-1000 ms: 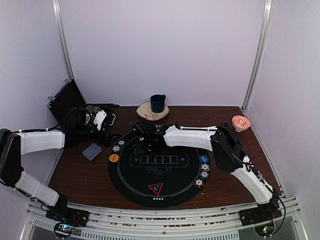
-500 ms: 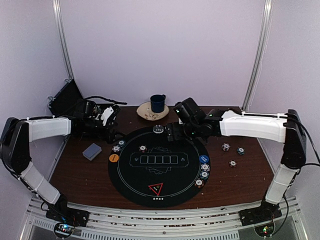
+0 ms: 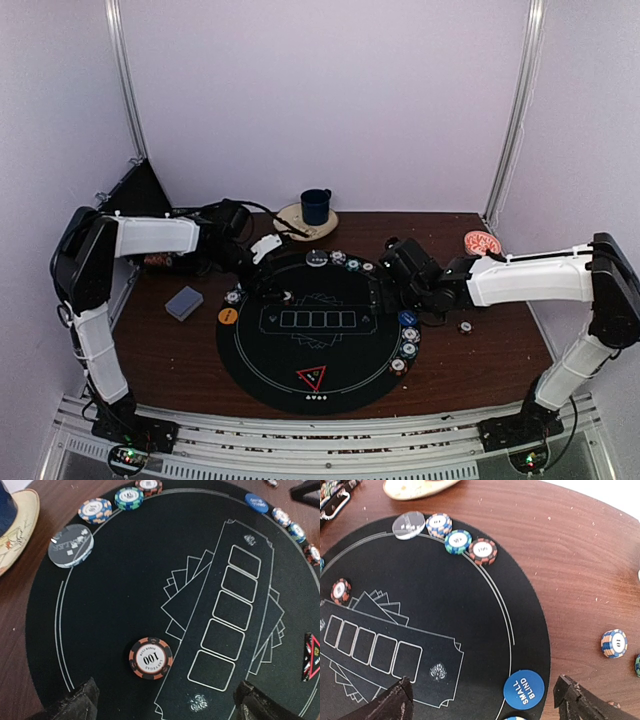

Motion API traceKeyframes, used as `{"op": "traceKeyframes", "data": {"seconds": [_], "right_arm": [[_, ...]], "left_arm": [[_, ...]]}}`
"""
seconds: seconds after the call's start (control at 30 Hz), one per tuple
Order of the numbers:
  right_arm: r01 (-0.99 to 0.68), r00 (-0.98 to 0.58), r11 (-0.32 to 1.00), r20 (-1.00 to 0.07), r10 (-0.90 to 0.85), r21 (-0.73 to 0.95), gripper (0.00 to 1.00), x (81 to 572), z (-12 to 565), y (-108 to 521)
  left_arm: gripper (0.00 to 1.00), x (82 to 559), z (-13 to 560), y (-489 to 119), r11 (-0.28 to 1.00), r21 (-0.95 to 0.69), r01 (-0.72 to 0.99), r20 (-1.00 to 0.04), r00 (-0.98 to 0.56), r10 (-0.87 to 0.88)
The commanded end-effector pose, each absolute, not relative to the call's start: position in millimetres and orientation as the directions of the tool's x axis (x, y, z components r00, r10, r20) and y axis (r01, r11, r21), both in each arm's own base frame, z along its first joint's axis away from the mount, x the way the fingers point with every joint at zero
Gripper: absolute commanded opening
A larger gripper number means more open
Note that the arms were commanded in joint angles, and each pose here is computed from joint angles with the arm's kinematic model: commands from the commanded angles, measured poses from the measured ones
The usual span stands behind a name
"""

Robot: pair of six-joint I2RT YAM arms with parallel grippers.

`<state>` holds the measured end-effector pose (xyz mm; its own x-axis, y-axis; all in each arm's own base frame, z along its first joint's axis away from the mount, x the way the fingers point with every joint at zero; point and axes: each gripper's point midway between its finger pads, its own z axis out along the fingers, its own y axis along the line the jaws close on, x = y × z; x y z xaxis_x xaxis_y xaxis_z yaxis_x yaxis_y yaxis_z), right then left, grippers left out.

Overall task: Distribute texas hold em gaming equipment
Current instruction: Move the pile of poker chips to the big blind area.

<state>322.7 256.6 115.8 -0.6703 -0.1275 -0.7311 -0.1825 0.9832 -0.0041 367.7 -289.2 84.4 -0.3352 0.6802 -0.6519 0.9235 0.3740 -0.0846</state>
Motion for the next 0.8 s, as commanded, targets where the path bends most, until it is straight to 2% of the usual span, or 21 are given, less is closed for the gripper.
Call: {"op": "traceKeyframes", "data": {"seconds": [0.0, 0.37, 0.77], "right_arm": [[-0.132, -0.599, 0.990, -0.799, -0.046, 0.043, 1.00, 331.3, 144.7, 250.6], [-0.102, -0.582, 0.993, -0.813, -0.008, 0.063, 1.00, 333.2, 150.6, 239.1], [-0.085, -0.571, 0.993, -0.820, 0.016, 0.079, 1.00, 334.0, 157.5, 230.9]], "left_arm": [[0.98, 367.4, 63.4, -286.8, 0.379, -0.079, 0.922, -0.545, -0.358, 0.759], [0.95, 373.1, 39.5, -299.3, 0.379, -0.052, 0.924, -0.451, -0.360, 0.817], [0.83, 371.3, 21.5, -304.5, 0.362, -0.050, 0.931, -0.364, -0.354, 0.862]]}}
